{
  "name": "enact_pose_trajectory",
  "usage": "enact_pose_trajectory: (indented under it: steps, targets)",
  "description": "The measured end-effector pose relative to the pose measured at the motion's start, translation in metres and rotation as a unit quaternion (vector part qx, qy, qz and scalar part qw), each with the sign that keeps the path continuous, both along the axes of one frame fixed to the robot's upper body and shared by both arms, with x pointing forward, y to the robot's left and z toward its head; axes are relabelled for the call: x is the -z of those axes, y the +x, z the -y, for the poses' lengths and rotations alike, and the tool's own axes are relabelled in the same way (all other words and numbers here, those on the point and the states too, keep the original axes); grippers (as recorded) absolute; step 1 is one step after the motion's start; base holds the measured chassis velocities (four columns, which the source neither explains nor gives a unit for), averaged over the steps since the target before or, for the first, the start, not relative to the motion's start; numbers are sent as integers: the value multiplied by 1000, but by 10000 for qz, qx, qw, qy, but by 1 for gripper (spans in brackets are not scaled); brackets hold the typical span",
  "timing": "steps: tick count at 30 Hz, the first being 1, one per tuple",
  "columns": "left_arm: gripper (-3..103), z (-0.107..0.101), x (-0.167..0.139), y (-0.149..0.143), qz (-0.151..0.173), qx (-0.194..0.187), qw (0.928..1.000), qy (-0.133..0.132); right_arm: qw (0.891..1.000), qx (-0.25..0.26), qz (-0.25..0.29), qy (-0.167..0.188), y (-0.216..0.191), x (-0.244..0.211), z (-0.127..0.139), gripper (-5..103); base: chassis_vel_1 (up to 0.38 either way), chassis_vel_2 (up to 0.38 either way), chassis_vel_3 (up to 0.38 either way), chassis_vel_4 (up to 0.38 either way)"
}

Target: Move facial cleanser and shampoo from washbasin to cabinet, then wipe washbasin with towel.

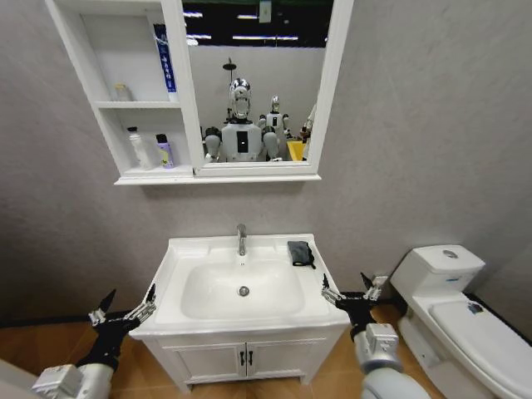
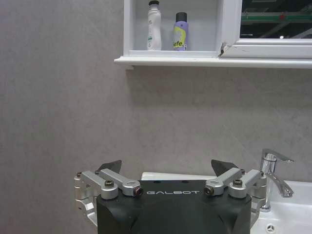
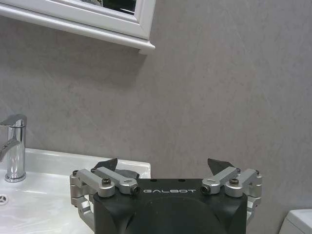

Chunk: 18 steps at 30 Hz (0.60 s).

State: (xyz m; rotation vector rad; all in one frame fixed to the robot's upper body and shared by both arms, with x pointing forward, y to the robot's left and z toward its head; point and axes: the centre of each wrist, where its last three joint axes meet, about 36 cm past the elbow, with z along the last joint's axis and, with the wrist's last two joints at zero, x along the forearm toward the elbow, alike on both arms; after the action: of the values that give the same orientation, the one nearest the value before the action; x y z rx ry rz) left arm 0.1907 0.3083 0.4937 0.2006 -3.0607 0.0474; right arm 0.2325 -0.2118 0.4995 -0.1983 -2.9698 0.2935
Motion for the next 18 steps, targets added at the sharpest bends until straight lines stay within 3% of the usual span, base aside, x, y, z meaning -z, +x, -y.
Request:
enact_pose_trajectory:
  steps: [8, 18]
  targets:
    - [100, 0, 0, 0, 0, 1, 10000, 0, 10000, -64, -26, 20, -2, -1, -2, 100, 173, -187, -164, 179]
    - [100, 0, 0, 0, 0, 1, 10000, 0, 9998, -173, -83, 47, -5, 0, -4, 100, 277, -288, -251, 270]
